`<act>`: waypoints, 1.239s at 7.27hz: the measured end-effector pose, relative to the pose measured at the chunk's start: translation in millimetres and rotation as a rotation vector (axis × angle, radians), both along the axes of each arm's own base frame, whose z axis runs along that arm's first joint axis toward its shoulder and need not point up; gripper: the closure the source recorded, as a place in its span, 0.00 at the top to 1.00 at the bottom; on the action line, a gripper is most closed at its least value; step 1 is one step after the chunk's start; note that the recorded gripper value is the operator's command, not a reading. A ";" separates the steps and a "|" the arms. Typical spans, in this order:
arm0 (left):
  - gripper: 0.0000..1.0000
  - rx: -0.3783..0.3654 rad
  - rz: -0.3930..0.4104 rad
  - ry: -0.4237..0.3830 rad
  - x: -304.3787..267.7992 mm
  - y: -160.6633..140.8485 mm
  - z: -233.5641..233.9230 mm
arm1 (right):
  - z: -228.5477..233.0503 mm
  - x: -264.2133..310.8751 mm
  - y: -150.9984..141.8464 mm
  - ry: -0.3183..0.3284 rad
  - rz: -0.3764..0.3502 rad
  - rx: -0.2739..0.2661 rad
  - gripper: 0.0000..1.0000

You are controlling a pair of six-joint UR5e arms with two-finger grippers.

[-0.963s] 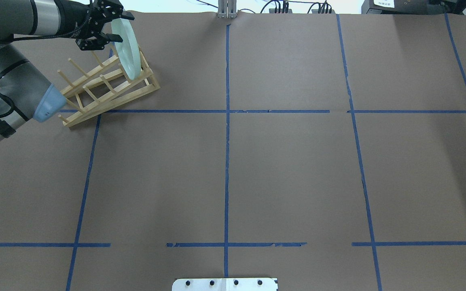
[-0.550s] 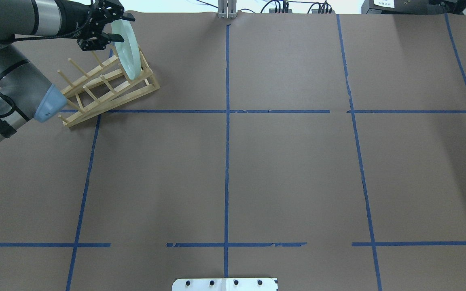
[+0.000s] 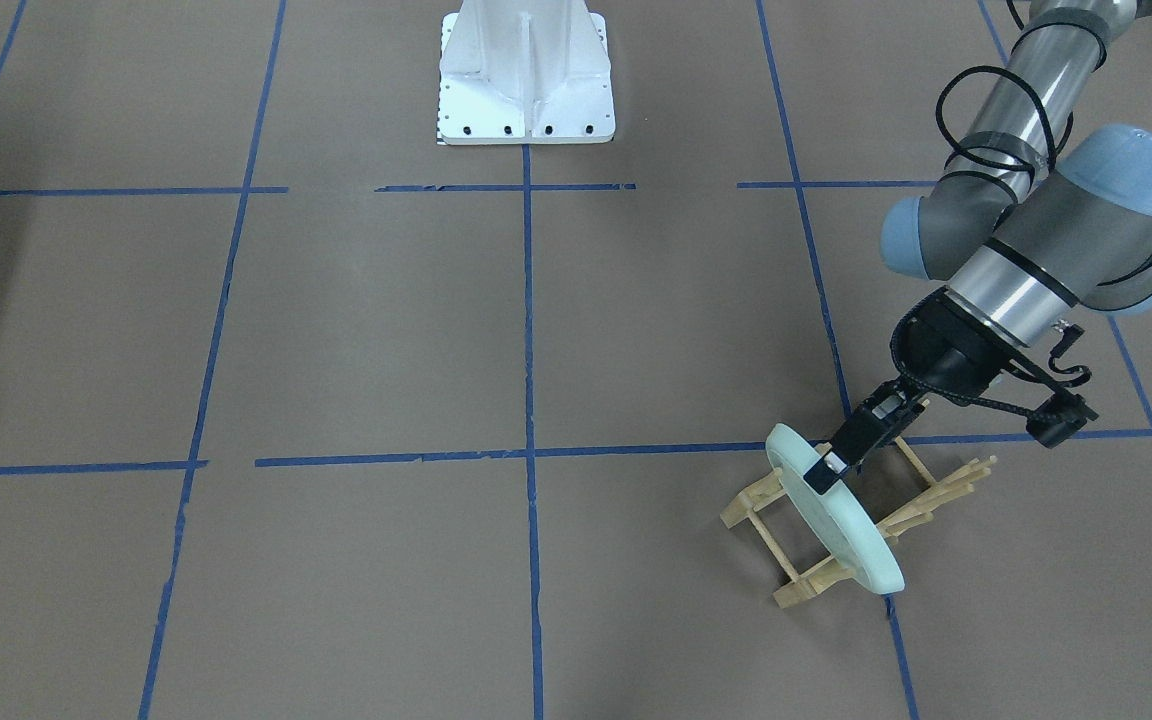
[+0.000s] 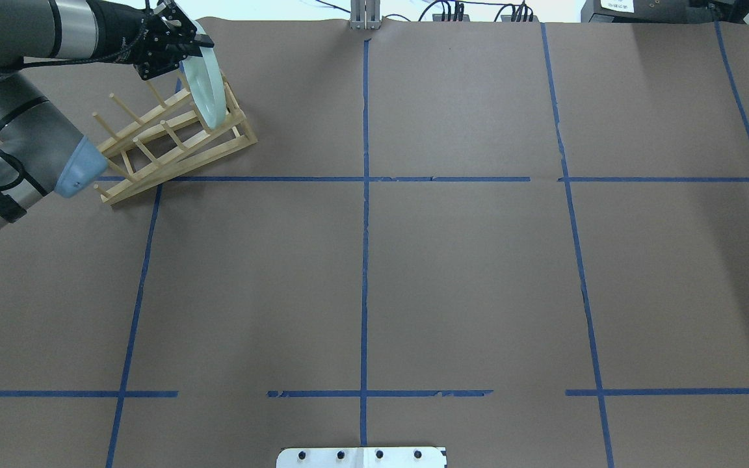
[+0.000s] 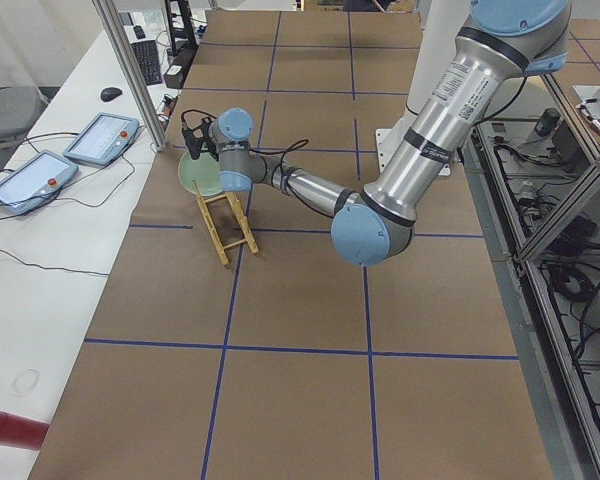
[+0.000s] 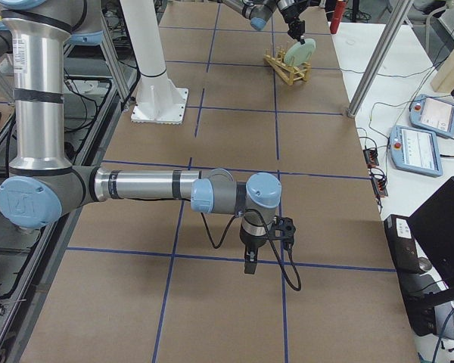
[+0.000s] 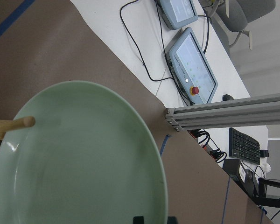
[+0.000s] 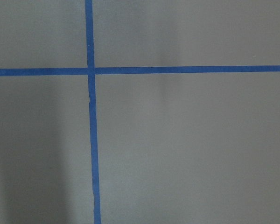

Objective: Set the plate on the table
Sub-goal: 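Close the left gripper on the plate rim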

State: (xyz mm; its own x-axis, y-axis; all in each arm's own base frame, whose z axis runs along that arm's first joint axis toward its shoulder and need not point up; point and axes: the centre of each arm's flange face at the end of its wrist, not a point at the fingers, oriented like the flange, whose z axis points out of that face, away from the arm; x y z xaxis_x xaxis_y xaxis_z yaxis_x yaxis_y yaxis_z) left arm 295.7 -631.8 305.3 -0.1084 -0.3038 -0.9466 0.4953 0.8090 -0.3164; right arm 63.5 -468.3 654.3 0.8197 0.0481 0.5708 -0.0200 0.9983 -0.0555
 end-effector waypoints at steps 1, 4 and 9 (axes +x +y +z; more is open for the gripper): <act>0.04 0.006 -0.001 0.004 -1.3 0.4 -0.3 | 0.1 -0.1 0.0 0.000 0.000 -0.001 1.00; 0.01 0.026 -0.003 0.019 -4.7 3.3 0.6 | 0.0 -0.4 -0.1 0.000 -0.001 0.000 1.00; 0.00 0.093 -0.007 0.076 -15.4 16.1 8.8 | 0.0 -0.1 0.0 0.000 0.000 0.000 1.00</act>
State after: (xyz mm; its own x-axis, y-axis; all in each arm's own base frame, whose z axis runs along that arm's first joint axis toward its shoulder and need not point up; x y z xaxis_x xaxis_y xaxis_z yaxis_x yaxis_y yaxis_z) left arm 280.3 -615.7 314.1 -0.1828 -0.2137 -0.9596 0.4783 0.8335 -0.2767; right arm 63.5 -468.3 654.3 0.8197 0.0479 0.5708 -0.0198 0.9983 -0.0553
